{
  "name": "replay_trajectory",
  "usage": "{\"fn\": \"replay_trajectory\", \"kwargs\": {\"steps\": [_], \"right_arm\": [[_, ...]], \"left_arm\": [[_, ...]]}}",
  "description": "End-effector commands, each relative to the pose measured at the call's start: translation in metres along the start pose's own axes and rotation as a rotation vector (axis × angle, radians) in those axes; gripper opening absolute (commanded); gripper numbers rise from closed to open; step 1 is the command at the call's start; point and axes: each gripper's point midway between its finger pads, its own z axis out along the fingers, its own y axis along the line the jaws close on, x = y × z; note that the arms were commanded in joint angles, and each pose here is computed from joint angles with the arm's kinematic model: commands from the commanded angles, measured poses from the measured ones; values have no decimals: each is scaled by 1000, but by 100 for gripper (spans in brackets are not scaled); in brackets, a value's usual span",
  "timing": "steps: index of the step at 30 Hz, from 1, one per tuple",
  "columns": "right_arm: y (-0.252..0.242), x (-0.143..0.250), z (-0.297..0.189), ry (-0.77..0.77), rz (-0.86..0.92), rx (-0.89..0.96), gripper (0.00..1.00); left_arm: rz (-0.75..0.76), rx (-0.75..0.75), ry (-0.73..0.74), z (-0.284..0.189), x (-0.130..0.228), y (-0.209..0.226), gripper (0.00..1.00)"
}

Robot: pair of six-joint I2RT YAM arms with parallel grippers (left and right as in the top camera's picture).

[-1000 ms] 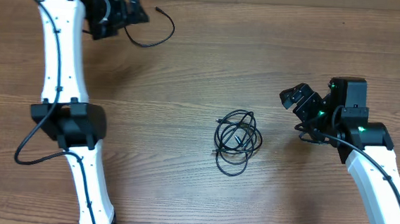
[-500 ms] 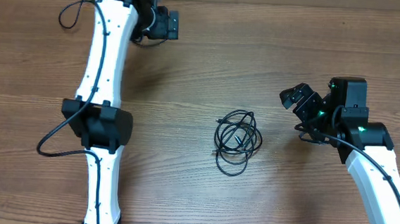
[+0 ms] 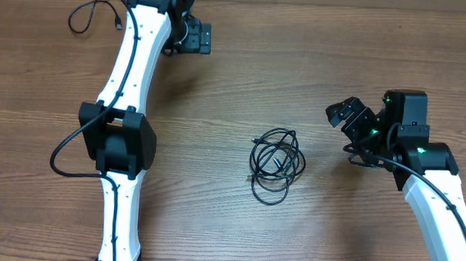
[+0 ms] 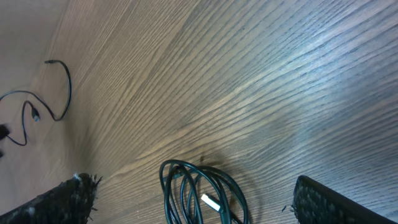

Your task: Untangle cables

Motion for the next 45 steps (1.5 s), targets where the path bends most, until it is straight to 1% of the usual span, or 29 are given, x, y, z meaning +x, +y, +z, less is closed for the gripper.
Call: {"fn": "replay_trajectory", "kwargs": {"steps": [1,5,10,12,14,18,20,21,26,29,33,38,43,45], "right_arm": [[6,-6,-5,-23,-13,-16,100],[6,-6,-5,-23,-13,-16,100],[6,-6,-5,-23,-13,-16,100],[6,-6,-5,-23,-13,-16,100],[6,-6,-5,-23,-13,-16,100],[6,-6,-5,-23,-13,-16,100],[6,-6,-5,-23,-13,-17,100],[6,-6,-5,-23,-13,-16,100],[6,-6,-5,-23,-13,-16,100],[6,-6,-5,-23,-13,-16,100],[6,-6,-5,-23,-13,-16,100],[6,-6,-5,-23,-13,-16,100],[6,-6,-5,-23,-13,-16,100],[6,-6,-5,-23,-13,-17,100]], "left_arm": [[-5,-26,15,17,7,5,100],[25,-33,8,42,9,11,100],[8,-89,-14,63,8,30,100],[24,-131,-42,71,4,41,100],[75,-152,-64,76,0,46,98],[230,-159,-79,78,-6,46,100],[252,-161,-81,78,-7,47,100],[242,-161,-84,78,-8,49,100],[78,-166,-94,77,-11,71,100],[42,-169,-103,72,-14,80,100],[-15,-162,-137,62,-23,80,100],[-66,-116,-196,38,-40,67,100],[-224,-78,-267,-1,-59,62,100],[-232,-76,-277,-14,-62,61,100]]}}
